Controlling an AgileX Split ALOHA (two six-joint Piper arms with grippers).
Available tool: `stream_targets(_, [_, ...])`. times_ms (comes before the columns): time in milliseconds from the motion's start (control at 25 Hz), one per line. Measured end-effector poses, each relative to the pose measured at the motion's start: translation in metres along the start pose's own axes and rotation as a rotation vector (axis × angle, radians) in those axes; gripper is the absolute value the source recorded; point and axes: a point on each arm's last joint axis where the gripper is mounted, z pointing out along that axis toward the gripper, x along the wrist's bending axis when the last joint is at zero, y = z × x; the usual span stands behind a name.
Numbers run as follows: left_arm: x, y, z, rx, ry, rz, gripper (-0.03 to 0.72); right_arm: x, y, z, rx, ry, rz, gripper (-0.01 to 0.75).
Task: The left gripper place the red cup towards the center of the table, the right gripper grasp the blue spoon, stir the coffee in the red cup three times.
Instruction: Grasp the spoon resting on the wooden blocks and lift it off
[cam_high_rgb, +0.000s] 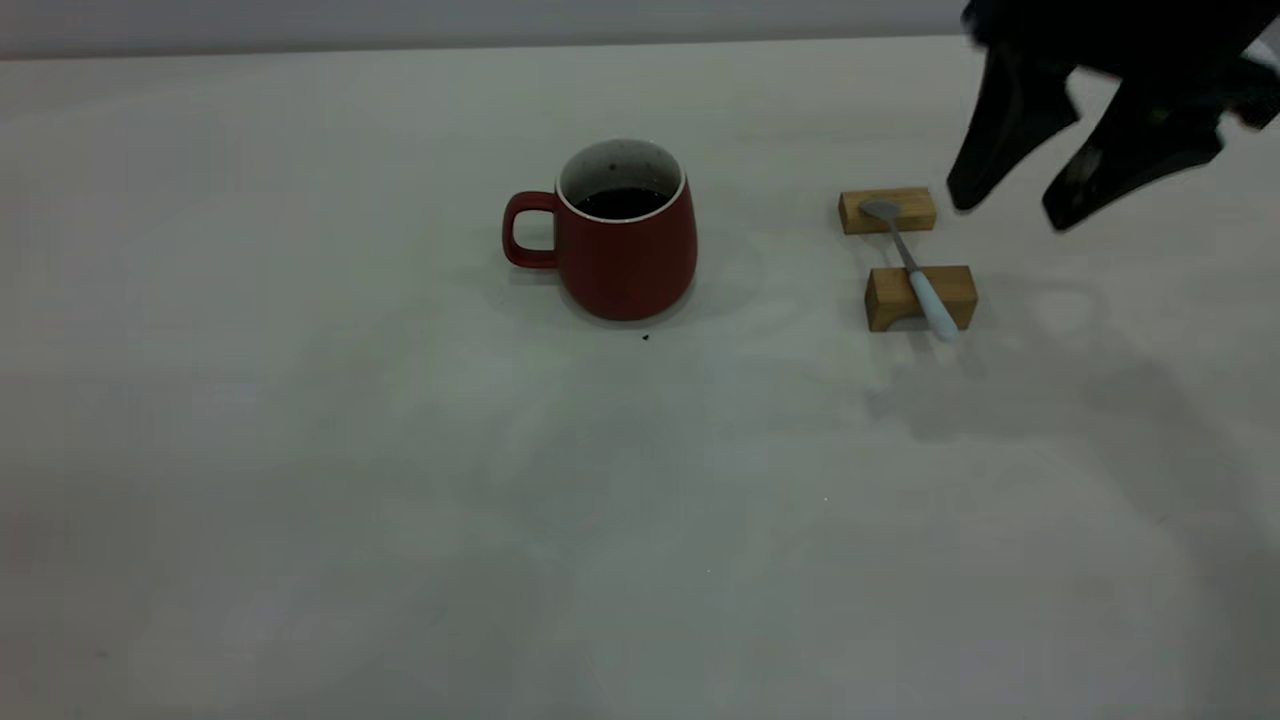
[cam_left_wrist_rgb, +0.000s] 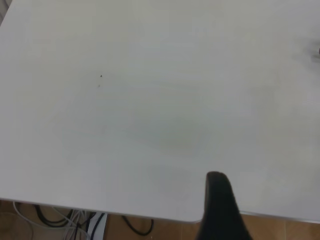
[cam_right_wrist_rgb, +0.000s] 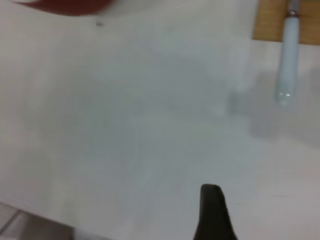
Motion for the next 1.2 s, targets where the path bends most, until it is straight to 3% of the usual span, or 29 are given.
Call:
stream_targets(480, [0.000,0.000,0.000,0.000,0.001,-0.001,0.551,0.003,0.036,0.071,0.188,-0.206,-0.091,0.551])
stream_targets(1200, [0.000,0.000,0.000,0.000,0.001,-0.001,0.551,0.002,0.043,0.107,0.199,-0.136,-0.055,0.551])
